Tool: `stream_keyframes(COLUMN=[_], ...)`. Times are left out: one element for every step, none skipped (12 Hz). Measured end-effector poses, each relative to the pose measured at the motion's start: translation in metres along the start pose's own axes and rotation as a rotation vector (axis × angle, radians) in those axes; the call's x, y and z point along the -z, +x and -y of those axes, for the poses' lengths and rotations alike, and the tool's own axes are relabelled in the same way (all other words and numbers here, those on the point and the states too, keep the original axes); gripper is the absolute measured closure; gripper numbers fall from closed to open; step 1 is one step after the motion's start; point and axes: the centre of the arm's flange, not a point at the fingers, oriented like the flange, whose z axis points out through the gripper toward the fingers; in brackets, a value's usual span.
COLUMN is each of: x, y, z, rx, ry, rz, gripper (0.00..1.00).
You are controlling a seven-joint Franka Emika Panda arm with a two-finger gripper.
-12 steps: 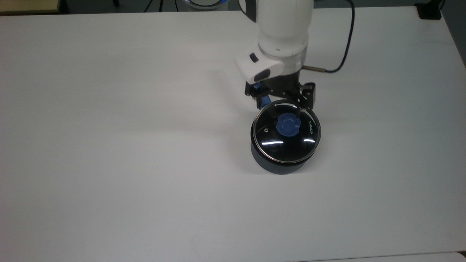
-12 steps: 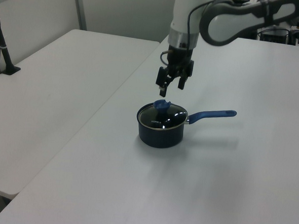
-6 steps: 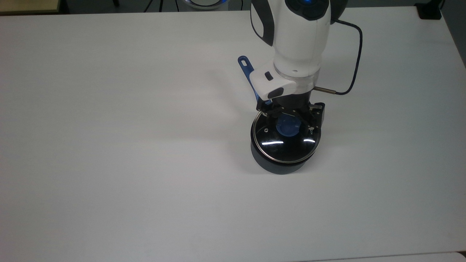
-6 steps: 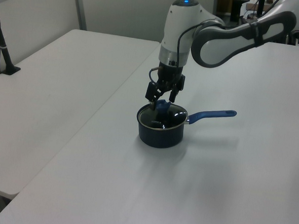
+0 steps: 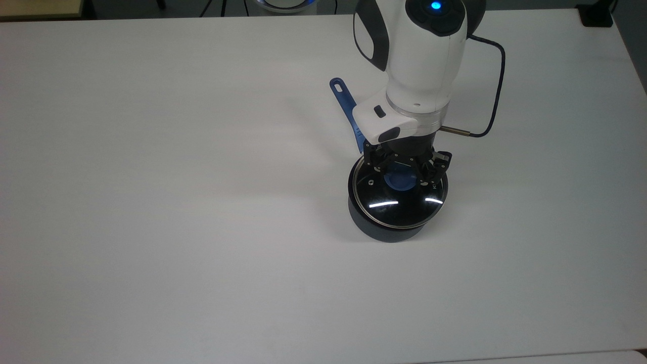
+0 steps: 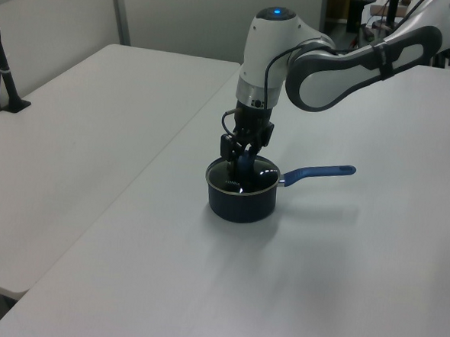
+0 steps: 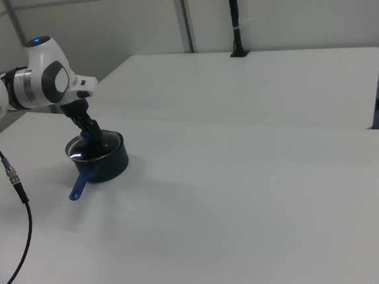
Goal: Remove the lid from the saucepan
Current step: 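Close the gripper on the blue knob of the glass lid, then lift the glass lid off the saucepan and carry it aside, then lower the glass lid onto the table beside the saucepan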
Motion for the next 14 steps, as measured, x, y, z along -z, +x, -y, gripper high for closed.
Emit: stream_keyframes(x=[0.004, 0.016, 0.036, 0.059, 0.084, 0.103, 0.114, 0.117, 0.113, 0.104, 0.087, 0.067, 0.042, 0.018], y=[0.004, 0.012, 0.023, 0.03, 0.034, 0.035, 0.033, 0.03, 0.025, 0.021, 0.016, 0.012, 0.008, 0.002], z=[-0.001, -0.007, -0.017, -0.032, -0.052, -0.076, -0.104, -0.134, -0.167, -0.198, -0.226, -0.247, -0.264, -0.279], rx=[-0.005, -0.02, -0.041, -0.053, -0.045, -0.012, 0.048, 0.114, 0.16, 0.182, 0.208, 0.242, 0.27, 0.307], ry=[0.004, 0.014, 0.021, 0.005, -0.021, -0.049, -0.074, -0.098, -0.122, -0.141, -0.164, -0.183, -0.188, -0.185], rz=[-0.008, -0.026, -0.045, -0.041, -0.021, 0.002, 0.025, 0.053, 0.088, 0.124, 0.168, 0.173, 0.146, 0.123], gripper=[0.41, 0.41, 0.41, 0.41, 0.41, 0.41, 0.41, 0.41, 0.41, 0.41, 0.41, 0.41, 0.41, 0.41])
